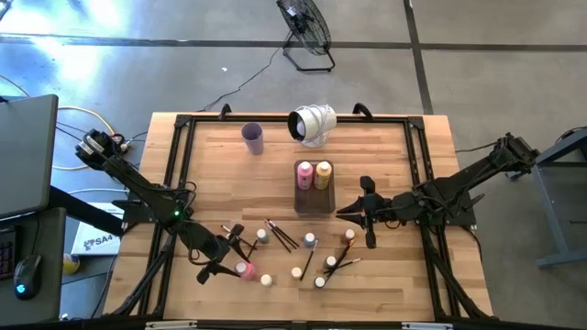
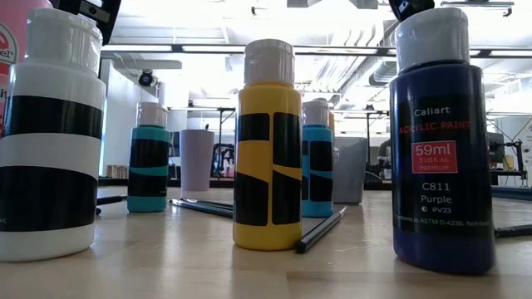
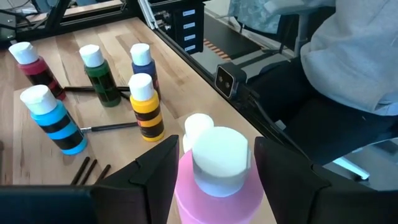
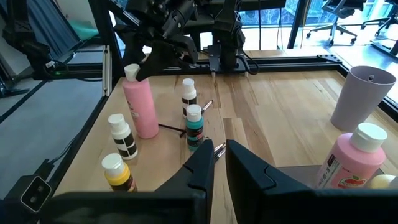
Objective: Pick & Place Paint Supplies
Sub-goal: Put the pink paint bottle into the black bin
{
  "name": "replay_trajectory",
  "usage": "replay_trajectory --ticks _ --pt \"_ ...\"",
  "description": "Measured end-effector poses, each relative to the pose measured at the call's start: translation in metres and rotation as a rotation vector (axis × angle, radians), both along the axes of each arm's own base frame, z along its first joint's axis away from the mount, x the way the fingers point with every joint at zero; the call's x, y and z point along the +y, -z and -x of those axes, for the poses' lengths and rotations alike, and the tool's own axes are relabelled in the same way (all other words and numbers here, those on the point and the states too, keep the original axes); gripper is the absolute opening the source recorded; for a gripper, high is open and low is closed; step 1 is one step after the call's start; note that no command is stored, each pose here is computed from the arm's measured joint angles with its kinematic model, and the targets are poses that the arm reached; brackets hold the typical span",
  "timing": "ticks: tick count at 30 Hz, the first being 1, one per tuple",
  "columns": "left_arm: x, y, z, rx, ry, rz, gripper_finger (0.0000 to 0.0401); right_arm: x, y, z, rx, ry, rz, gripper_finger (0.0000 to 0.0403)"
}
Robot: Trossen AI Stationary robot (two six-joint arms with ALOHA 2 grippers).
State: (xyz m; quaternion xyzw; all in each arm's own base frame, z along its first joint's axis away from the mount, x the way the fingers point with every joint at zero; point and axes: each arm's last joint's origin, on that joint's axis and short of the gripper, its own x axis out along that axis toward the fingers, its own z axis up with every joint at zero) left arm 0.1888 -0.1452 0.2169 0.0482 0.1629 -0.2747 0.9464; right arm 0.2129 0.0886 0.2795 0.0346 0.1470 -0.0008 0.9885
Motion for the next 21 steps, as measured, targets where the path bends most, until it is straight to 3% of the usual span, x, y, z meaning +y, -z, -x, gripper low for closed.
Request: replay_trajectory --ticks 16,21 --pt "0.0001 0.0005 0.0001 0.004 0.000 -0.004 0.0204 0.0000 0.0000 0.0000 0.000 0.002 -0.006 0.0032" --pt "0.0001 0.0005 0.0001 0.004 0.000 -0.004 0.0182 -0.0001 0.0000 0.0000 0.000 0.002 -0.007 0.0032"
